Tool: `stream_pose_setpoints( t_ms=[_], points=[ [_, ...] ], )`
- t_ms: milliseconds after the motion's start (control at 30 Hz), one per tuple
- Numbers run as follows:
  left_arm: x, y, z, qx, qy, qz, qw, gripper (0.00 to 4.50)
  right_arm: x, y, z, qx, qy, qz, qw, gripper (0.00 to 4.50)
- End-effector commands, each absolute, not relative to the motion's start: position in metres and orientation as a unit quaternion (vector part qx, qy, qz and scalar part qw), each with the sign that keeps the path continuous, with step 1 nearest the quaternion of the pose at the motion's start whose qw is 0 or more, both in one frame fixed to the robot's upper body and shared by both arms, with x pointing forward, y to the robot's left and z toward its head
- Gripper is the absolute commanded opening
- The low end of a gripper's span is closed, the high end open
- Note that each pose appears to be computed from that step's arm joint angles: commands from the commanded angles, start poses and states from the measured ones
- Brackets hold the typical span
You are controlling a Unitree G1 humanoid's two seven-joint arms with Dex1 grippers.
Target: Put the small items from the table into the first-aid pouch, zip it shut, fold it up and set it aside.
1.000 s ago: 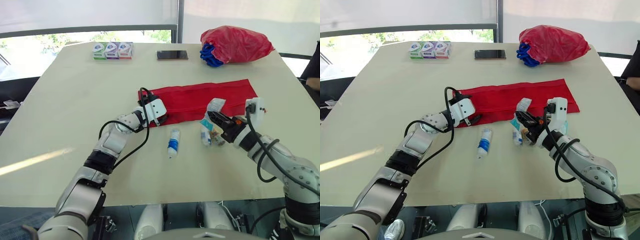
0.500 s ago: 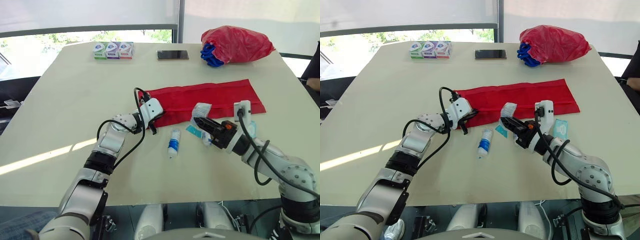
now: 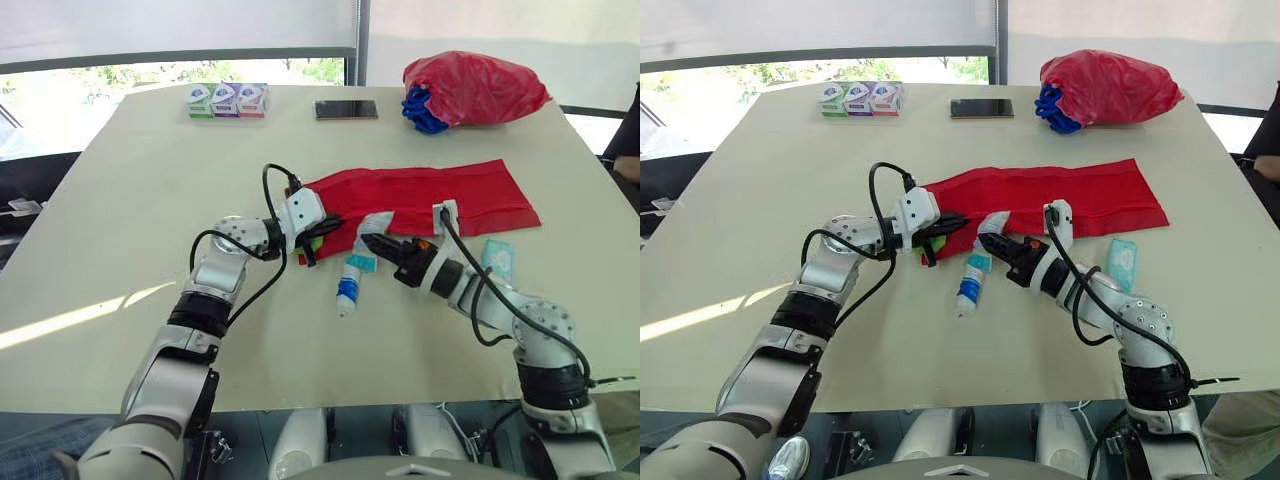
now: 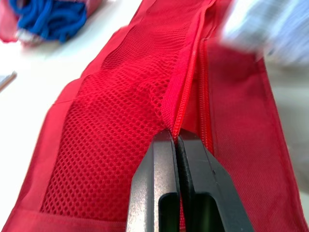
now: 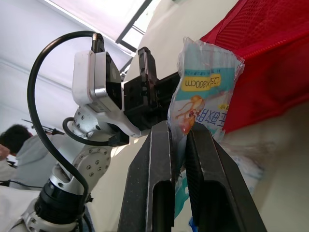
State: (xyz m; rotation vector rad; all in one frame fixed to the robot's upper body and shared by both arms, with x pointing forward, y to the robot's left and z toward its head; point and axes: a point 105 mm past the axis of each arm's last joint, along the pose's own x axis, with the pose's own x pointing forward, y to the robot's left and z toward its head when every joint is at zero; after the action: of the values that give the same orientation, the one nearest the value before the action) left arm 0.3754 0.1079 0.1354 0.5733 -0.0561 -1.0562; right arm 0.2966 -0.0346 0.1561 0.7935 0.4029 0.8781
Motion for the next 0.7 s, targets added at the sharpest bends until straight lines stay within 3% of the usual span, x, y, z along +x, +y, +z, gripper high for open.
stream_pose_setpoints(
  t_ms=[33,467,700],
  points=[
    [0.372,0.096,0.154,0.264,-0.071,-0.523,0.808,0.06,0.294,-0.031,0.164,0.382,0.185,0.435,0.794,0.00],
    [0.371,0.089,0.156,0.242,-0.077,-0.543,0.800,0.06,0.307,-0.017,0.120,0.421,0.267,0.389,0.775,0.00],
    [0.367,0.096,0.146,0.249,-0.056,-0.545,0.799,0.06,0.333,-0.019,0.108,0.421,0.273,0.341,0.795,0.00]
  ],
)
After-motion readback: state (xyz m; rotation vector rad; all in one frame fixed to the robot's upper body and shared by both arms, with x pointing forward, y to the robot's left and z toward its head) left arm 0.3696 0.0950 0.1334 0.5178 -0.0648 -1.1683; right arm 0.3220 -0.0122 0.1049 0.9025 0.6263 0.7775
